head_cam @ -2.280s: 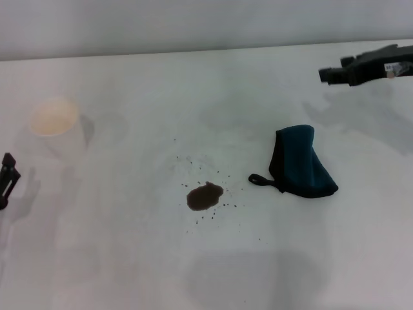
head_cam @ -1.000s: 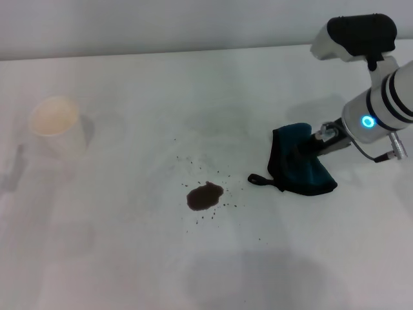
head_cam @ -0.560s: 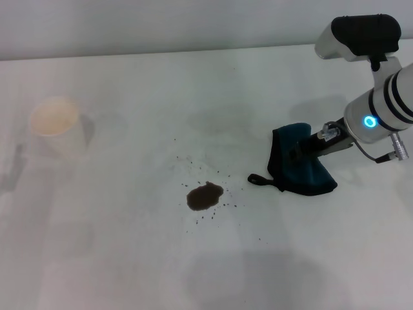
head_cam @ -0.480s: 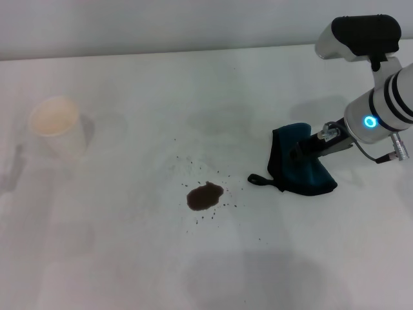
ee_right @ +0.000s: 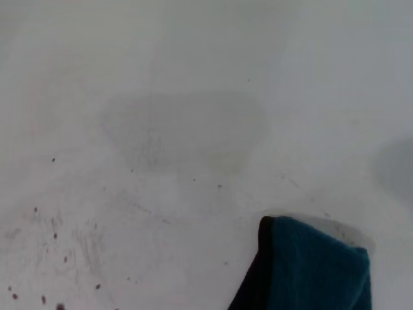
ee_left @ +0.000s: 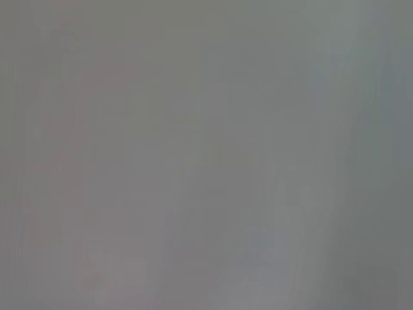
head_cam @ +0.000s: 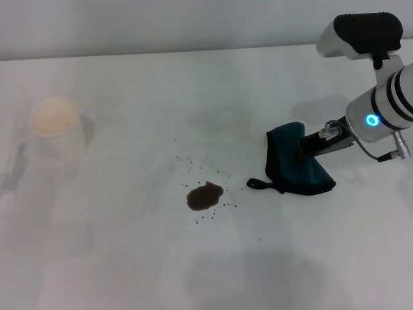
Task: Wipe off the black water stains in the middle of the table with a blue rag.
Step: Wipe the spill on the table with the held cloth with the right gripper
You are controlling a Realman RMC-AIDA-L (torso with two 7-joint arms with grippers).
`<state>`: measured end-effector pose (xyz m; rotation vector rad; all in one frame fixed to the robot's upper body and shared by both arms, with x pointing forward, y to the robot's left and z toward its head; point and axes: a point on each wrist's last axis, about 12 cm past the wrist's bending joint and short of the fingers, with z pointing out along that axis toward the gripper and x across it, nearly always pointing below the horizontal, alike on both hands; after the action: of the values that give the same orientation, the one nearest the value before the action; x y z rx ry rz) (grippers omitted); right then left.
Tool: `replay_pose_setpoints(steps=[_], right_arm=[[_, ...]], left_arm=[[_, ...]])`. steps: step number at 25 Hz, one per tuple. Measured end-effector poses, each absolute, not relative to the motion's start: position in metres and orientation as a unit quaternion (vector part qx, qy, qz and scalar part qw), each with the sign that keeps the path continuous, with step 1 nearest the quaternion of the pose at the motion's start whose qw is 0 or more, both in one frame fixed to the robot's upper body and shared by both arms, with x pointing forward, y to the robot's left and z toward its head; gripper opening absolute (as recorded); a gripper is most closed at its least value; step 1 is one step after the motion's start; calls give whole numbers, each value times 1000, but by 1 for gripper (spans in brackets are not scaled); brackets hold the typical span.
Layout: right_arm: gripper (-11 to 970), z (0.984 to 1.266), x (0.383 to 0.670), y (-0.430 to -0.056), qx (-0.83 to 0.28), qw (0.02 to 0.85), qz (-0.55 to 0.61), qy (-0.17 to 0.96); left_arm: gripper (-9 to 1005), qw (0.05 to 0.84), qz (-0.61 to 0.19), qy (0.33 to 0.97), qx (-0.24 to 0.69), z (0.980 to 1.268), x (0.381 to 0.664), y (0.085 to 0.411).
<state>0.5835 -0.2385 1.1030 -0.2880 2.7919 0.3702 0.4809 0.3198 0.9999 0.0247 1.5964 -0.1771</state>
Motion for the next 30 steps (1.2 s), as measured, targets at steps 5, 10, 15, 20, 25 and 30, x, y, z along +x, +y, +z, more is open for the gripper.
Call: replay_pose_setpoints(steps=[5, 10, 15, 20, 25, 30], right_arm=[[85, 1111, 582, -221, -150, 169, 152, 962], [84, 1117, 572, -178, -244, 188, 166, 937], [84, 1109, 559, -137, -334, 210, 148, 907], [83, 1101, 544, -111, -394, 219, 143, 881], [82, 1093, 532, -97, -428, 221, 142, 864], [82, 1087, 524, -88, -459, 227, 141, 847]], left_arm=[[888, 694, -80, 715, 11, 1000, 481, 319], [888, 695, -80, 715, 10, 1000, 481, 320], [888, 696, -82, 713, 14, 1002, 484, 318], [888, 698, -84, 711, 16, 1003, 487, 317], [888, 699, -88, 709, 20, 1004, 490, 315], [888, 699, -100, 707, 18, 1007, 496, 312]])
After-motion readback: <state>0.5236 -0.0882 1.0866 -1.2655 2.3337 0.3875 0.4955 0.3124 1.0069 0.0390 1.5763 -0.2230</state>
